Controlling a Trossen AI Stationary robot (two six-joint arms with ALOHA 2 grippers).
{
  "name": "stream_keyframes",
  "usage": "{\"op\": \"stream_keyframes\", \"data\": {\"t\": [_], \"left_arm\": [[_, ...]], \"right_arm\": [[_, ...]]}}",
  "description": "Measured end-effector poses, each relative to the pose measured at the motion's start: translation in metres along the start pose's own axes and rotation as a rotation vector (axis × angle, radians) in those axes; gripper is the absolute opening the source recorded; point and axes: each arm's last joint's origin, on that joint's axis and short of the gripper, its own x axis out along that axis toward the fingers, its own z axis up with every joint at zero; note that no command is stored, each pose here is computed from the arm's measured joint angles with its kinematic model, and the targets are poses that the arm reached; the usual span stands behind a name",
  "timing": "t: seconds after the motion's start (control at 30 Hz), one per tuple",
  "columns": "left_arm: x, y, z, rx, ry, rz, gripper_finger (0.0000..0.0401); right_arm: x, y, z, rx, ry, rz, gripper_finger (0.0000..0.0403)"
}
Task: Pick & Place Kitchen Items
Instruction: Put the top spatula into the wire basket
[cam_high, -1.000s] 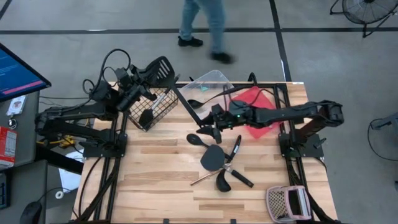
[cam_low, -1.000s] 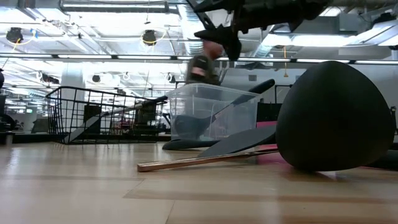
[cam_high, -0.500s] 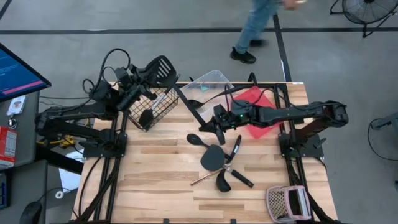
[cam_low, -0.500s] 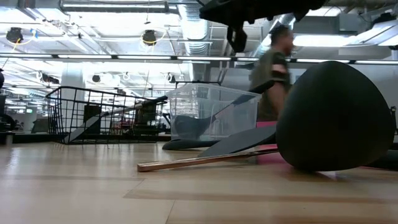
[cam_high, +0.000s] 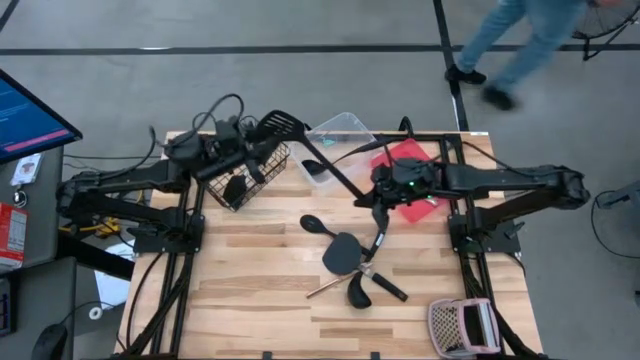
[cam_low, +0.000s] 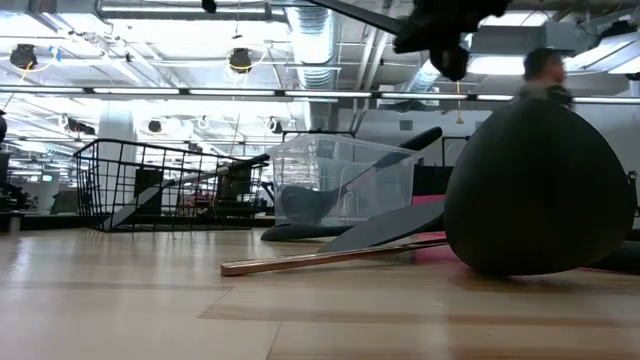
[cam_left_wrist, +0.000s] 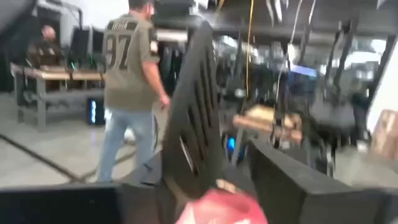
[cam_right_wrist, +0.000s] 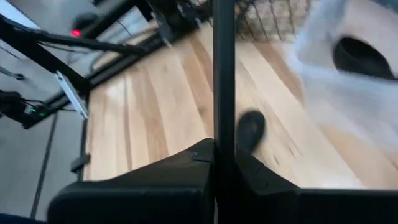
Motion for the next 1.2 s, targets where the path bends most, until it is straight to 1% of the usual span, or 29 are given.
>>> {"op": "stream_keyframes", "data": {"t": [0.1,0.2,0.3,0.37,0.47,0.5,0.67,0.83,0.9,1.03,1.2], "left_arm": [[0.0,0.001,-0.009,0.026,0.089,0.008,0.0205],[-0.001,0.002,-0.016,0.024,0.161,0.018,0.0241],[-0.002,0.003,-0.021,0.02,0.216,0.017,0.0266],[-0.003,0.002,-0.023,0.022,0.241,-0.014,0.0275],[-0.003,0.0,-0.023,0.012,0.253,-0.09,0.0278],[-0.003,-0.001,-0.024,0.009,0.258,-0.118,0.0277],[0.007,-0.005,-0.035,0.004,0.309,-0.201,0.027],[0.02,-0.013,-0.046,-0.007,0.321,-0.335,0.027],[0.025,-0.015,-0.052,-0.013,0.361,-0.401,0.0271],[0.04,-0.023,-0.061,-0.033,0.42,-0.522,0.0271],[0.056,-0.033,-0.063,-0.059,0.456,-0.668,0.0271]], "right_arm": [[-0.016,-0.003,-0.008,0.026,0.066,-0.041,0.0009],[-0.032,-0.007,-0.019,0.05,0.155,-0.09,0.0009],[-0.044,-0.012,-0.029,0.114,0.241,-0.149,0.0009],[-0.049,-0.014,-0.036,0.129,0.315,-0.153,0.0009],[-0.053,-0.016,-0.046,0.154,0.451,-0.146,0.0008],[-0.051,-0.015,-0.048,0.156,0.481,-0.128,0.0008],[-0.037,-0.008,-0.049,0.135,0.511,-0.082,0.0008],[-0.025,-0.002,-0.055,0.13,0.621,-0.001,0.0008],[-0.02,0.003,-0.055,0.131,0.671,0.02,0.0008],[-0.017,0.018,-0.04,0.092,0.711,0.069,0.0008],[-0.015,0.035,-0.018,0.036,0.746,0.075,0.0008]]}}
